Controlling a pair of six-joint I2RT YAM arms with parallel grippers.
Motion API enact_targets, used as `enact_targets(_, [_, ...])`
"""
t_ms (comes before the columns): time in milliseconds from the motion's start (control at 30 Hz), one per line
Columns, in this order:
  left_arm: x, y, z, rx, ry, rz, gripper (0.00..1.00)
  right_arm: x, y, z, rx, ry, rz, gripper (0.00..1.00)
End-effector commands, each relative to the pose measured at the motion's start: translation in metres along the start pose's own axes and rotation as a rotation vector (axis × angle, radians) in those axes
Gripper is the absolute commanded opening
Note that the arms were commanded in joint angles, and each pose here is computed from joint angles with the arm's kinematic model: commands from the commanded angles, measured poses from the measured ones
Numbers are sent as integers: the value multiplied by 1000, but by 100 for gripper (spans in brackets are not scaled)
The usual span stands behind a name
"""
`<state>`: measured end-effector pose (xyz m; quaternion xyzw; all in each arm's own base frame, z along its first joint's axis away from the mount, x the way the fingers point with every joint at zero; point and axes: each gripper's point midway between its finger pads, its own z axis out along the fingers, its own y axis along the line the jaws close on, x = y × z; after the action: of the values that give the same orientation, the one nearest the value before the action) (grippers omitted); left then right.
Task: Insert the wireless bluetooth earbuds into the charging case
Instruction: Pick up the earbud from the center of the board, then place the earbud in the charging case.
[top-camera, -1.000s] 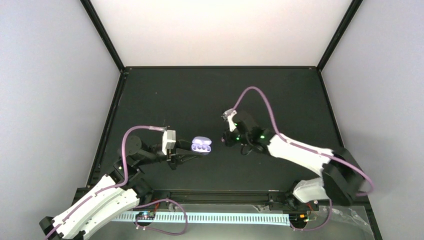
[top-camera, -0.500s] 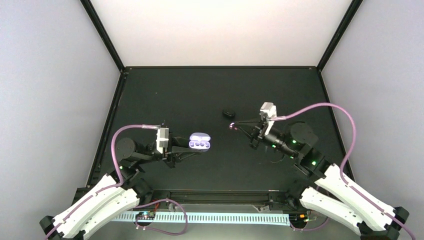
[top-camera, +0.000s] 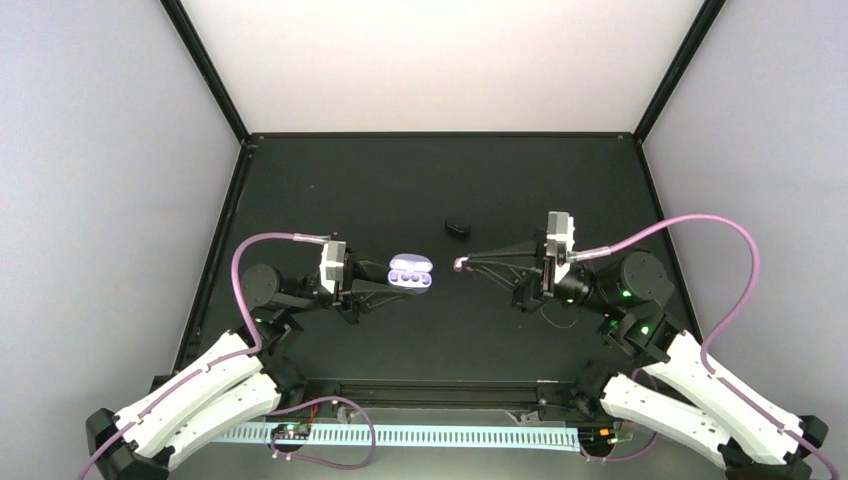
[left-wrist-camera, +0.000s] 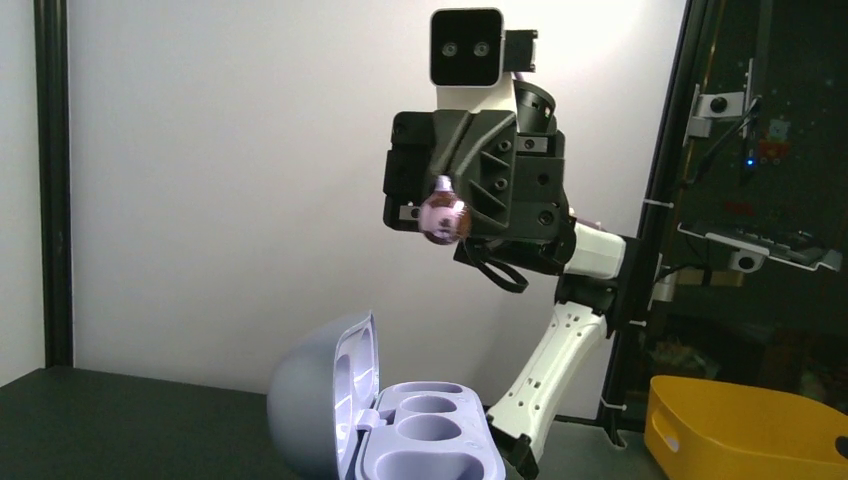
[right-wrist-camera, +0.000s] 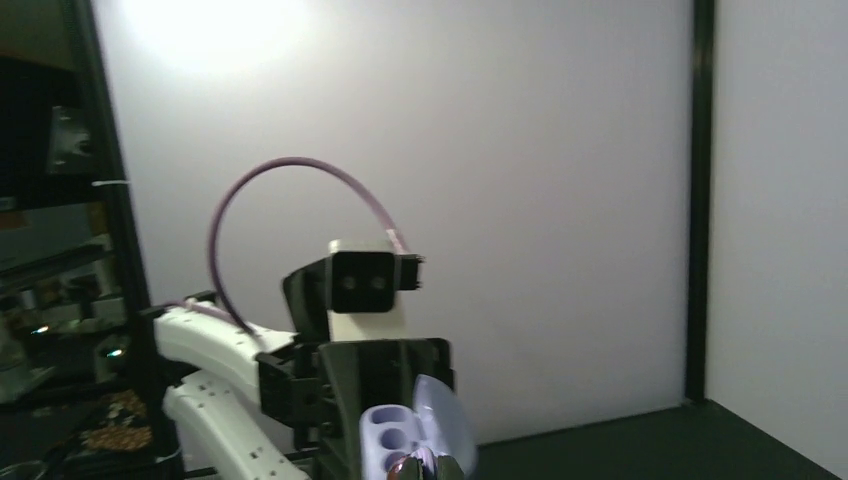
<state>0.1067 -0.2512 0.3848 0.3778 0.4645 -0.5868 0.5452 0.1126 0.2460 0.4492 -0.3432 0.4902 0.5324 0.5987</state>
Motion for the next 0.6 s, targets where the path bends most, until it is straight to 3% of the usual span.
enact_targets(0, [-27, -18, 2, 70, -71, 67, 2, -24, 29, 9, -109, -79, -82, 1])
enact_targets(567, [-14, -22, -8, 60, -49, 75, 1, -1, 54, 60, -183, -38, -131, 1])
